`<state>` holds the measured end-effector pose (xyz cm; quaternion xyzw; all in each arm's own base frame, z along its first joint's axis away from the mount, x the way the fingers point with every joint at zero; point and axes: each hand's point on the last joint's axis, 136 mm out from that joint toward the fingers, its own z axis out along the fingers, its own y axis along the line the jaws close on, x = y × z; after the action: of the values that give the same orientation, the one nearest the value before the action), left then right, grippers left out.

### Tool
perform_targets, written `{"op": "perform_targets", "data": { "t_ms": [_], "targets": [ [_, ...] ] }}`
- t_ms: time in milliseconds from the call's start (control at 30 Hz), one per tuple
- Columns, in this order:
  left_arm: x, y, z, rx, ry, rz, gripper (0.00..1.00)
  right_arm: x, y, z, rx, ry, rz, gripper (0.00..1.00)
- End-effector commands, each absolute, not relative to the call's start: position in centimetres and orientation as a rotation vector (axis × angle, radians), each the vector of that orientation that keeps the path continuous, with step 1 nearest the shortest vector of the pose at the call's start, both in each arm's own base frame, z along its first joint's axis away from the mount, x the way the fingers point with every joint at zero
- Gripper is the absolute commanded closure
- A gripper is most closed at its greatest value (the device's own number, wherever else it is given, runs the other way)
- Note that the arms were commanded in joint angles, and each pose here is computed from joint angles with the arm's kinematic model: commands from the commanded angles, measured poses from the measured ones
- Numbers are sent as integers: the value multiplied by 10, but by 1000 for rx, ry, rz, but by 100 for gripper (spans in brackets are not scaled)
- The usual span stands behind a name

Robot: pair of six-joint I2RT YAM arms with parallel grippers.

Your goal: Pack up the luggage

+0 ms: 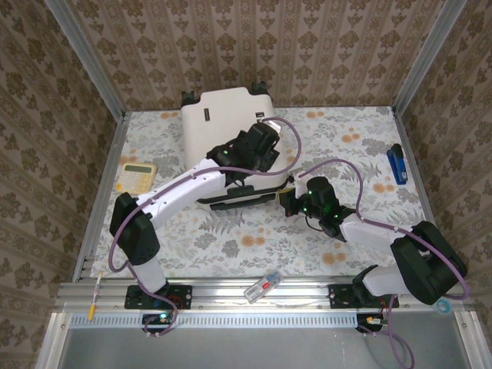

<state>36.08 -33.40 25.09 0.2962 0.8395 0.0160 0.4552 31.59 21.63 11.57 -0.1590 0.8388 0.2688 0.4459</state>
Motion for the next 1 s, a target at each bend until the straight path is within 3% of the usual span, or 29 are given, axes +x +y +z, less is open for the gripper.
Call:
{"op": "perform_targets", "data": {
  "t_ms": [0, 233, 667, 967],
  "targets": [
    [358, -326, 258, 717, 2064, 43, 22, 342, 230, 215, -403, 1775, 694, 100],
    [358, -324, 255, 711, 2071, 49, 22, 352, 236, 244, -413, 1733, 689, 100],
    [360, -333, 253, 723, 2068, 21, 22, 349, 235, 174, -380, 1891, 710, 100],
    [375, -380, 279, 706, 1978, -9, 16, 354, 236, 167, -279, 1882, 774, 100]
  ]
}}
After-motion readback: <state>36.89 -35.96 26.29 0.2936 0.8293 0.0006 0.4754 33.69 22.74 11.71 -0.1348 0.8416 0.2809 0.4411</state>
